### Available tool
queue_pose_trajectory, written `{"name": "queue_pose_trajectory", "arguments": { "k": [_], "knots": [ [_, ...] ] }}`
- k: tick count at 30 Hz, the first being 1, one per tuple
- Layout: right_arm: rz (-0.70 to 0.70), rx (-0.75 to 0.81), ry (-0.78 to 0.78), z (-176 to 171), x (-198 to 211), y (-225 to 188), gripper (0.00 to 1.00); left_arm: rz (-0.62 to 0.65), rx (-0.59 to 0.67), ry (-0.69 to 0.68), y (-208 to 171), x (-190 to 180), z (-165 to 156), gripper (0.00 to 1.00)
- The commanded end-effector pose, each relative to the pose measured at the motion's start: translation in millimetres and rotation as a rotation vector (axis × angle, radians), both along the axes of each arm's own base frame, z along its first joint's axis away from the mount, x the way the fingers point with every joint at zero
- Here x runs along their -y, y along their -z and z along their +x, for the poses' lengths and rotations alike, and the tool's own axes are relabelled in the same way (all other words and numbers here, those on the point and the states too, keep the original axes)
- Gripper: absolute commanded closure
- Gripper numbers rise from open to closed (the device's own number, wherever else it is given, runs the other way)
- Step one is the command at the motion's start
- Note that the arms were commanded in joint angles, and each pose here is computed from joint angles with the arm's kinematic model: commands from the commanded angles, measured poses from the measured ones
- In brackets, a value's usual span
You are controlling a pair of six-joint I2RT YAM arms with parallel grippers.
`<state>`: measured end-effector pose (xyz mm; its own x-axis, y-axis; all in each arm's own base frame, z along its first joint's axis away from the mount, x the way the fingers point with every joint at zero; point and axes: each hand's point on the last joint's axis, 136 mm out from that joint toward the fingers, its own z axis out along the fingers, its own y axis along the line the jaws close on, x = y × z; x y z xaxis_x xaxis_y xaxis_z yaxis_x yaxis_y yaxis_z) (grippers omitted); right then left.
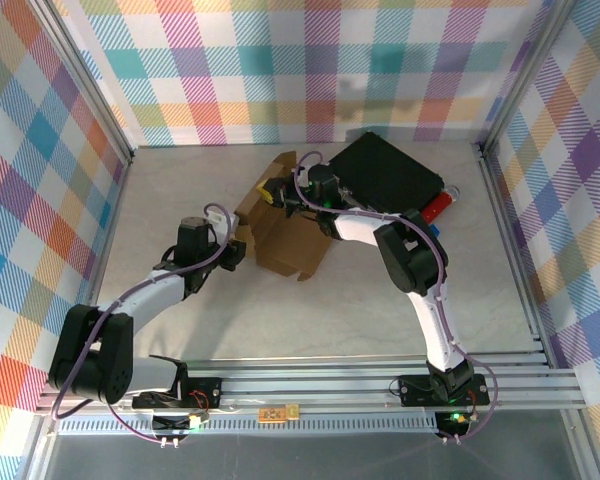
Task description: Fold the paper box
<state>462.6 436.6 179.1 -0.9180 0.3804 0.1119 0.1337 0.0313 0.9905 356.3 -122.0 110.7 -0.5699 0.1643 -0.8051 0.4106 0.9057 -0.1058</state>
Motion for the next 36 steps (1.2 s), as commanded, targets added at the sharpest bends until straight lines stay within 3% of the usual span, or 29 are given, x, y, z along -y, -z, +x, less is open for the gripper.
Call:
{"name": "queue_pose_trajectory", "arguments": {
  "k": [1, 8, 15, 20, 36],
  "knots": [
    [0.013, 0.082, -0.049, -7, 0, -6, 1.0, -0.007, 0.043, 0.019, -18, 5, 14, 0.68],
    [0.01, 0.114, -0.083, -12, 11, -5, 1.0, -0.012, -0.006, 0.046, -31, 38, 15, 0.66],
    [0.0, 0.101, -0.132, -21, 25, -2, 1.0, -0.002, -0.057, -0.154, -14, 48, -7, 0.66],
    [0.006, 0.098, -0.171, -37, 32, 4, 1.0, -0.024, 0.002, -0.227, -1, 51, -29, 0.62],
    [0.019, 0.098, -0.203, -57, 49, 15, 1.0, -0.062, 0.128, -0.166, 4, 78, -33, 0.6]
  ]
}}
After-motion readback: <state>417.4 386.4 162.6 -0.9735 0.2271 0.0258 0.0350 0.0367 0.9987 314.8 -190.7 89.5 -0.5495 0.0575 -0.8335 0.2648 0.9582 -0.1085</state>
